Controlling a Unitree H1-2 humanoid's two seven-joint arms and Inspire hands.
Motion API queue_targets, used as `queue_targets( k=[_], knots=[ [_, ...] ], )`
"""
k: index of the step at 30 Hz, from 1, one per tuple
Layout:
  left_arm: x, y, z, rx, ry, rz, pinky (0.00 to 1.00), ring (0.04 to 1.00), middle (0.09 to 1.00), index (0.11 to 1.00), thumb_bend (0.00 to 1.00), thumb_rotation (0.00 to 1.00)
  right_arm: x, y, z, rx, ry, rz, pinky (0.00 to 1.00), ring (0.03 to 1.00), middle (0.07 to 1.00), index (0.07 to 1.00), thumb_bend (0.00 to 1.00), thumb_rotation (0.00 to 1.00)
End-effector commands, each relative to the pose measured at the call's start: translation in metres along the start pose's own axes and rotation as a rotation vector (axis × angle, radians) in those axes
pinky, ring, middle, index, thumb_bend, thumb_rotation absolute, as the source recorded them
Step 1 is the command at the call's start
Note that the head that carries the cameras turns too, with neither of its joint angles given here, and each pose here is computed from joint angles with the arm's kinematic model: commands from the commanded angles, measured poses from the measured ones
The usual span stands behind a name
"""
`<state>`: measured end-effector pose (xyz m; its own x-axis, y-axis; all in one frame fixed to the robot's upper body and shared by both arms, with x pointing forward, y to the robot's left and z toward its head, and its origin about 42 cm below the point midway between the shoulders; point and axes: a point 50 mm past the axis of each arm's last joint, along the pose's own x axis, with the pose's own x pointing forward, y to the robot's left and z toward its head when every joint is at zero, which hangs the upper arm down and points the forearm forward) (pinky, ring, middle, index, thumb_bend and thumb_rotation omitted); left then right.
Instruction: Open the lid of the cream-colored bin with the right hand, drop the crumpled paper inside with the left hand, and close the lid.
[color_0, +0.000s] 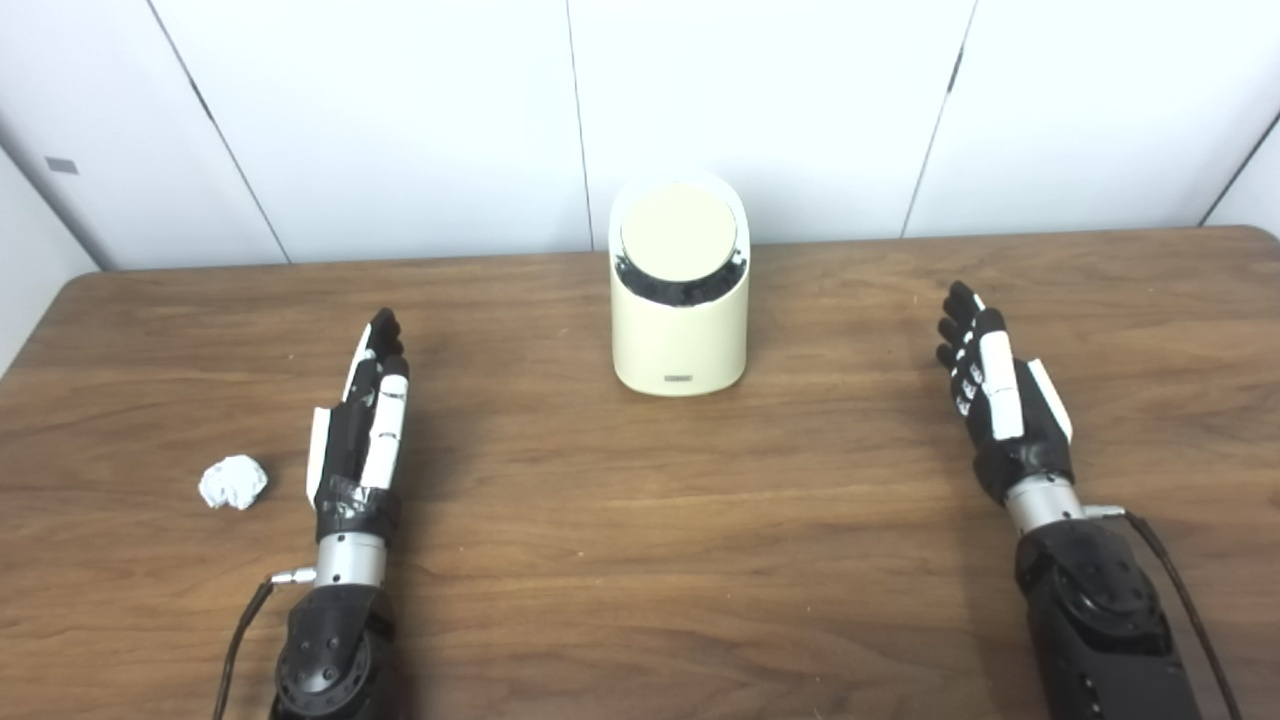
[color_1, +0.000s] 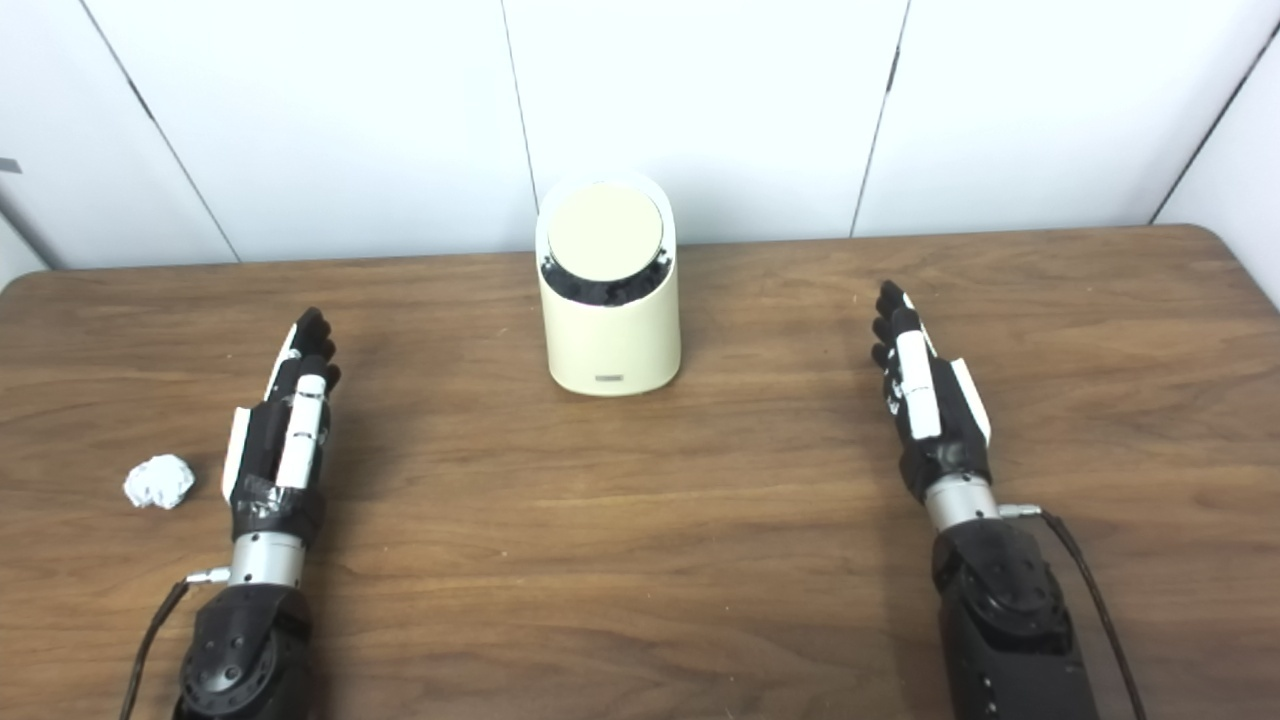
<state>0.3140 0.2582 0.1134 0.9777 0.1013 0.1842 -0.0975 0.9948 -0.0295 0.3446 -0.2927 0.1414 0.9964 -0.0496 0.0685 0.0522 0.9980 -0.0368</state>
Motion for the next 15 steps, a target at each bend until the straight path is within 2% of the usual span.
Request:
queue_targets(
  k=[1,6,11,15],
  knots=[
    [-0.02,-0.008,-0.02,-0.025,0.059,0.008,1.0,1.0,0.987,0.989,0.32,0.74,0.016,-0.002,0.029,-0.024,-0.133,0.013,1.0,0.99,0.989,0.977,0.55,1.0],
    [-0.023,-0.01,-0.018,-0.034,0.047,0.009,1.0,1.0,0.986,0.996,0.31,0.72,0.021,-0.002,0.041,-0.032,-0.166,0.045,1.0,0.991,0.989,0.965,0.66,1.0],
    [-0.025,-0.012,-0.018,-0.043,0.05,0.018,1.0,0.998,0.982,0.989,0.27,0.76,0.032,0.003,0.057,-0.049,-0.18,0.073,1.0,0.989,0.983,0.956,0.66,0.99],
    [-0.026,-0.014,-0.017,-0.051,0.05,0.02,1.0,0.999,0.984,0.994,0.29,0.75,0.042,0.006,0.068,-0.064,-0.186,0.094,1.0,0.987,0.979,0.957,0.67,0.94]
  ],
)
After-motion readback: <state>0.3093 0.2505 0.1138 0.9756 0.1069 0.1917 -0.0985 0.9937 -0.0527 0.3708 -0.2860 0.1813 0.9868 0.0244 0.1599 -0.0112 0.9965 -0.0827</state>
